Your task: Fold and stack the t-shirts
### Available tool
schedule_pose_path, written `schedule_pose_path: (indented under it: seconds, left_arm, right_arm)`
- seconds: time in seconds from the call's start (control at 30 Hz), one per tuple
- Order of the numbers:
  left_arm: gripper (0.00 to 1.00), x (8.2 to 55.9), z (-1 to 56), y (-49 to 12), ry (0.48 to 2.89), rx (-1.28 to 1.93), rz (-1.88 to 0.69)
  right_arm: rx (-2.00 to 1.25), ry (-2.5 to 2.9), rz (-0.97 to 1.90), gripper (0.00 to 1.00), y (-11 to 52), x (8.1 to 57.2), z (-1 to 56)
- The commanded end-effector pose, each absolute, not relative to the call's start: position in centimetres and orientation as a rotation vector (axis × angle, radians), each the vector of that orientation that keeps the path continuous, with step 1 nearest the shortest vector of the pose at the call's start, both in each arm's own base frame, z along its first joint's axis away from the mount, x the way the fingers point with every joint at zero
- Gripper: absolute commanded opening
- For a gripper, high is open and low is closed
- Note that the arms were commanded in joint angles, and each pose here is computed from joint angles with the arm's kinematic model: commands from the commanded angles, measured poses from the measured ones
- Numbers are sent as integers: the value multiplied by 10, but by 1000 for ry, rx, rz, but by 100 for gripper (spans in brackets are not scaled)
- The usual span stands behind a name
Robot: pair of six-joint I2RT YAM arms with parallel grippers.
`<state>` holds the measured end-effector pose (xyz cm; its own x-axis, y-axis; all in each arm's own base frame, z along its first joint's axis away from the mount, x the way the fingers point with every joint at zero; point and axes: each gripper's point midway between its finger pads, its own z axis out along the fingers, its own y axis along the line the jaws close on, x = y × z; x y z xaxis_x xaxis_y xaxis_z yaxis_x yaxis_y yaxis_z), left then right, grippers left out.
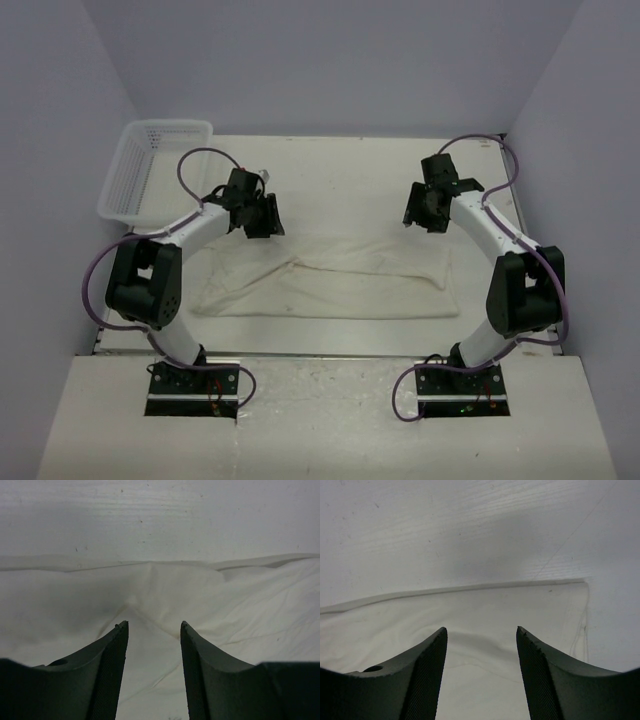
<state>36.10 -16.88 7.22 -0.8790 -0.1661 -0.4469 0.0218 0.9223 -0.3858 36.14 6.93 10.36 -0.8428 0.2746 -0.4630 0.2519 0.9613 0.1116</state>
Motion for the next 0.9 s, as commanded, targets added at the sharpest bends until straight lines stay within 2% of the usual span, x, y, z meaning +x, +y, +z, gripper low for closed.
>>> schedule_pose_path:
  seconds: [0.0,0.3,0.87]
  left_arm:
    - [48,378,81,-182,2553,-35,-566]
    - [47,387,62,-178,2588,-38,-498]
    - [43,364,36,-173,2670,-35,-448]
  right_arm:
    - [348,2566,63,59,68,369,114]
    - [346,2568,62,59,67,372,110]
    - [356,2571,90,60,68,370,106]
